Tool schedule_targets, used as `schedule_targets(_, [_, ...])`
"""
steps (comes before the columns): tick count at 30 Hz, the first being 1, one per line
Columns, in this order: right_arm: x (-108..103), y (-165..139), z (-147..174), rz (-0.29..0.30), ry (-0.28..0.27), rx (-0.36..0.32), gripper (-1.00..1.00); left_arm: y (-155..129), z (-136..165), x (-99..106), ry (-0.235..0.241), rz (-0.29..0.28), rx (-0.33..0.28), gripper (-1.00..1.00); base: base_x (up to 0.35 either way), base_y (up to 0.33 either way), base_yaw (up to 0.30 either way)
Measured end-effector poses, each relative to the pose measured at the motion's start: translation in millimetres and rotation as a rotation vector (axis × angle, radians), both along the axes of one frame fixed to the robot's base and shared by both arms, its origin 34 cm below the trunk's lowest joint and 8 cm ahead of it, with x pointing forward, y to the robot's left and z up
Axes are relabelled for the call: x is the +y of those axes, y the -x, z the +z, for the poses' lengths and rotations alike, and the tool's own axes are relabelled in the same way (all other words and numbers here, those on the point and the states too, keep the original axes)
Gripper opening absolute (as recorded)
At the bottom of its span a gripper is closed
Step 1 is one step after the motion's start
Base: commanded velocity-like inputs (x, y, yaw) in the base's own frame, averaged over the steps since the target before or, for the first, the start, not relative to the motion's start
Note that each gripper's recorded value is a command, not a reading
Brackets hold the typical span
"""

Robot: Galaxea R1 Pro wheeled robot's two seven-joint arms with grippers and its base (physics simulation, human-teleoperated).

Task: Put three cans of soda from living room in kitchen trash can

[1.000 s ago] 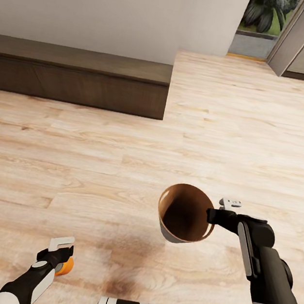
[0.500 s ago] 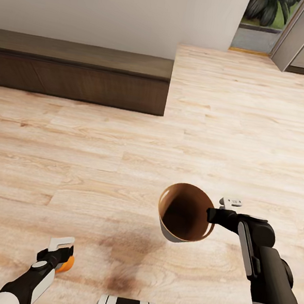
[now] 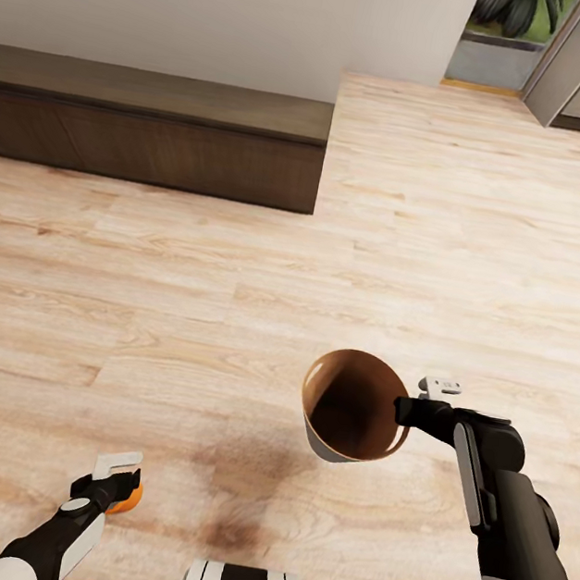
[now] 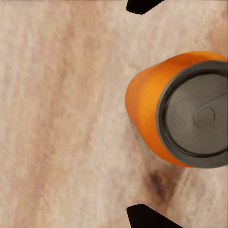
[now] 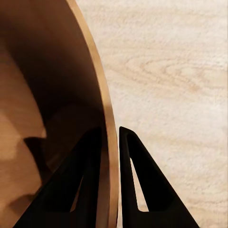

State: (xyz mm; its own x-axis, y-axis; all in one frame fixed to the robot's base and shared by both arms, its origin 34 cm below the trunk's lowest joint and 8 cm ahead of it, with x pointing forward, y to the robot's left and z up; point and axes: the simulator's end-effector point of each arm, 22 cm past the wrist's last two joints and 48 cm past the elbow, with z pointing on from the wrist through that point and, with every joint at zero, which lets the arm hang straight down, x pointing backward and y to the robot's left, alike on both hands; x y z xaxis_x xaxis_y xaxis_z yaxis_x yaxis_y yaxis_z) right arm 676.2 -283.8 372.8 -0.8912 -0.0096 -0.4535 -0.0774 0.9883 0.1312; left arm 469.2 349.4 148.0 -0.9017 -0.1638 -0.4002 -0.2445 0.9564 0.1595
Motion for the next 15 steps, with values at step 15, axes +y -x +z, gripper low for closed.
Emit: schedule_targets(15, [-0.2,4.7,-13.8,0.000,0.001,0.024,-1.00,10.0,-8.8,-0.3,0.000,-0.001,0.024,1.00,0.000,0.000,0.000])
